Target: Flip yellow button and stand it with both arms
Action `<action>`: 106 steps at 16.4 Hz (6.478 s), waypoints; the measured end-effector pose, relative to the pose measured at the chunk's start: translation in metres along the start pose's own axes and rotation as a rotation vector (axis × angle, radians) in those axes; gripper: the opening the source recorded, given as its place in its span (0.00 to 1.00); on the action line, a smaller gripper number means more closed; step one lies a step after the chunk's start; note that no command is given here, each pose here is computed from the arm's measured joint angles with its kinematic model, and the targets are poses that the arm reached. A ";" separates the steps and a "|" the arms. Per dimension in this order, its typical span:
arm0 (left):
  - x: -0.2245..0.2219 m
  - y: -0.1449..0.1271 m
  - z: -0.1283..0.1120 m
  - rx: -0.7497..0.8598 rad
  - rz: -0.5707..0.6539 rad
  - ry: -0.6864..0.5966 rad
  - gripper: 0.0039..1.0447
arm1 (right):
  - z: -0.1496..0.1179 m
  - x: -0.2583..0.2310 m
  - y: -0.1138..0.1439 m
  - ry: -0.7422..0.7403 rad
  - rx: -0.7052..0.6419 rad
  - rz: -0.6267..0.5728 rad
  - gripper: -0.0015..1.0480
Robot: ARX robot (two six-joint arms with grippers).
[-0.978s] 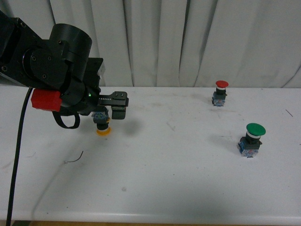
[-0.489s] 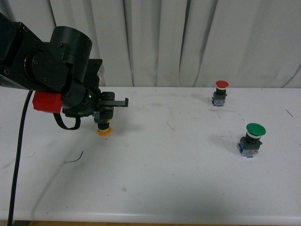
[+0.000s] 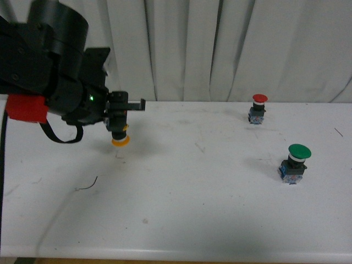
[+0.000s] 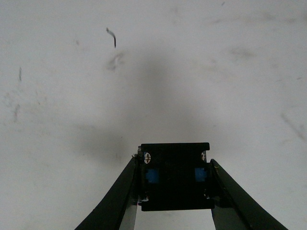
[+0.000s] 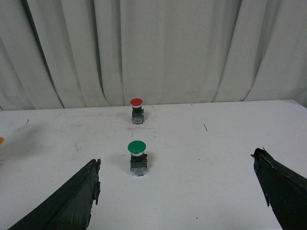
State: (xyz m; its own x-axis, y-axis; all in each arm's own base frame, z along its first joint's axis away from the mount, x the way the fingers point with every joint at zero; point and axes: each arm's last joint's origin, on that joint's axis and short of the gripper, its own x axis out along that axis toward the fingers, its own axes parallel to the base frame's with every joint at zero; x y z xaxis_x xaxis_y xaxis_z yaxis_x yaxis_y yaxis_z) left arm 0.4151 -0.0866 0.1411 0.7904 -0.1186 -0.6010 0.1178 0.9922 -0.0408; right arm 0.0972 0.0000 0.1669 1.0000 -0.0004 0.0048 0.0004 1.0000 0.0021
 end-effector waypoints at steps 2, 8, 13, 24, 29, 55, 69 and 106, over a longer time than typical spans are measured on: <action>-0.033 -0.009 0.008 0.021 -0.034 -0.070 0.34 | 0.000 0.000 0.000 0.000 0.000 0.000 0.94; -0.108 -0.031 -0.001 0.065 -0.136 -0.173 0.33 | 0.000 0.000 0.000 0.000 0.000 0.000 0.94; -0.169 -0.029 -0.031 0.009 -0.239 -0.239 0.33 | 0.000 0.000 0.000 0.000 0.000 0.000 0.94; -0.166 -0.025 -0.057 -0.488 -0.823 -0.459 0.33 | 0.000 0.000 0.000 0.000 0.000 0.000 0.94; -0.158 -0.031 -0.068 -0.632 -0.867 -0.417 0.33 | 0.000 0.000 0.000 0.000 0.000 0.000 0.94; -0.160 -0.040 -0.055 -0.601 -0.882 -0.404 0.33 | 0.022 0.165 0.061 0.107 0.744 0.673 0.94; -0.157 -0.036 -0.056 -0.600 -0.879 -0.409 0.33 | -0.002 0.190 0.129 0.498 1.418 0.686 0.94; -0.210 -0.008 -0.077 -0.612 -0.606 -0.495 0.94 | -0.001 0.203 0.128 0.457 1.401 0.669 0.34</action>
State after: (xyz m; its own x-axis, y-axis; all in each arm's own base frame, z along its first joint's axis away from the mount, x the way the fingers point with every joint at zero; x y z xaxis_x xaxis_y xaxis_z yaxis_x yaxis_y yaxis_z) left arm 0.2025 -0.0668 0.2062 0.8774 -0.4768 0.0528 0.3643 0.5908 -0.7199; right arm 0.3007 0.1283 0.1667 0.7370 0.6688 0.0977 -0.1614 0.0338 0.9863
